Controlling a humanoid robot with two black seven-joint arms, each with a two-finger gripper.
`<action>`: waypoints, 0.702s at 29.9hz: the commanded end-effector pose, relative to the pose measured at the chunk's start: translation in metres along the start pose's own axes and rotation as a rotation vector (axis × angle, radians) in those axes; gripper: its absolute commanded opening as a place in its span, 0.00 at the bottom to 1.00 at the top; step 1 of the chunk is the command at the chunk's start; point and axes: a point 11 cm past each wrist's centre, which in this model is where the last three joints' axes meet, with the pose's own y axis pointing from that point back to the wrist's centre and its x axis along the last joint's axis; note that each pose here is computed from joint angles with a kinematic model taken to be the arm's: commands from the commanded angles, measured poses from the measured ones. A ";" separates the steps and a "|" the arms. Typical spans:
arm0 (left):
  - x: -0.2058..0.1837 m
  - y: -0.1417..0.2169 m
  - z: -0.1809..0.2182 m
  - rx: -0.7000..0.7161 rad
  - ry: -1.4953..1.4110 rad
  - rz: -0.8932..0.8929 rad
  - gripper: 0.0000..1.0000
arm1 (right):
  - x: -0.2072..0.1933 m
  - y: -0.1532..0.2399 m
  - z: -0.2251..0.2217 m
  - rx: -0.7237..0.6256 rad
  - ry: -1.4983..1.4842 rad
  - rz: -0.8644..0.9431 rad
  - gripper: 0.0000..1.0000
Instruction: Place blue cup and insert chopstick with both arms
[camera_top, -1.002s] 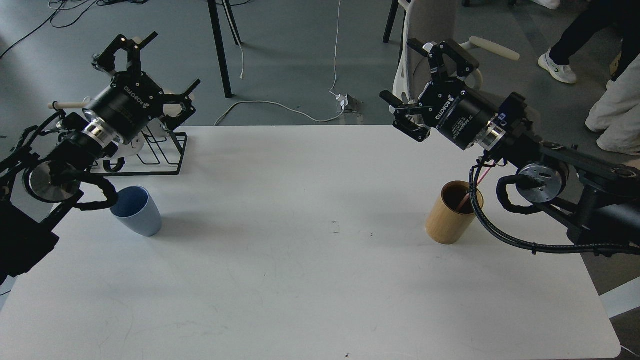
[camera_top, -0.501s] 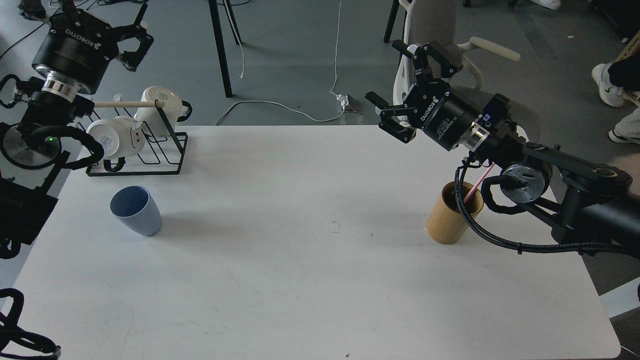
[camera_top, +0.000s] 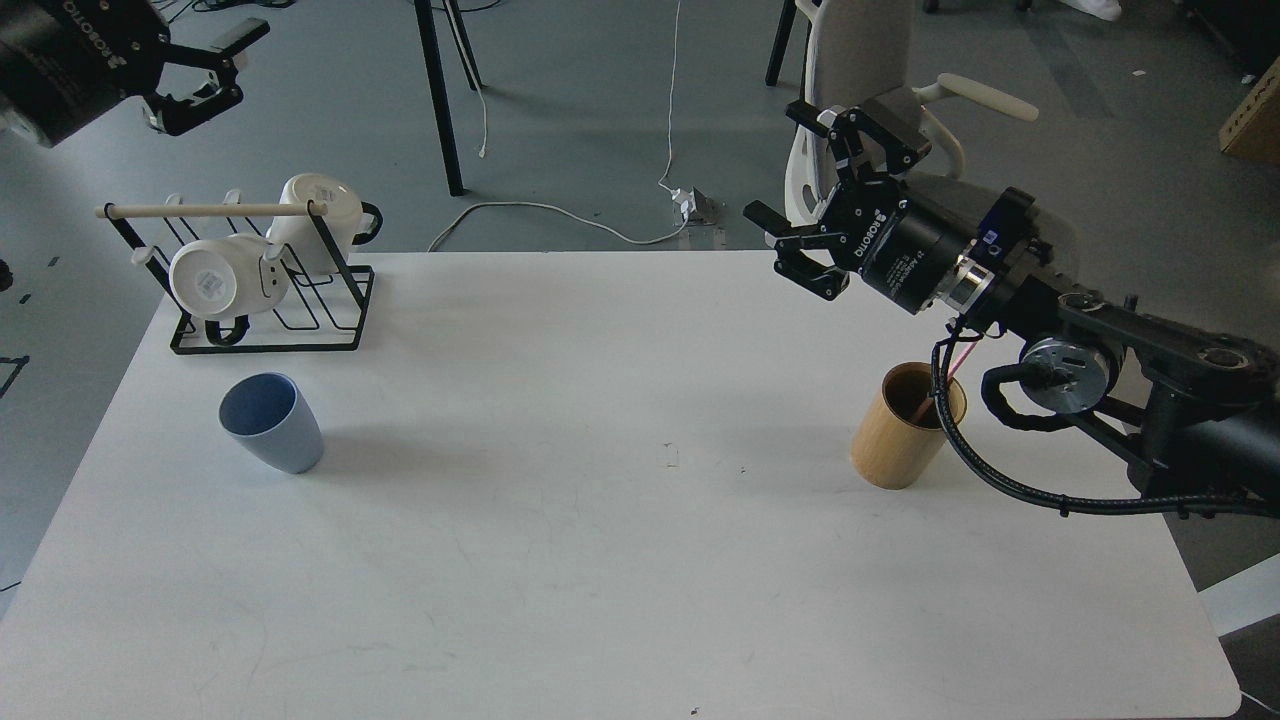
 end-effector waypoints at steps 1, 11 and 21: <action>-0.006 0.017 0.024 0.029 -0.265 -0.014 0.92 | 0.001 -0.001 -0.004 0.012 0.009 0.002 0.99; -0.060 0.045 -0.059 0.148 -1.037 -0.301 0.99 | 0.012 0.009 -0.007 0.031 0.003 0.041 0.99; -0.013 0.067 -0.099 0.277 -1.103 -0.157 0.99 | 0.013 0.014 0.001 0.020 -0.010 0.052 0.99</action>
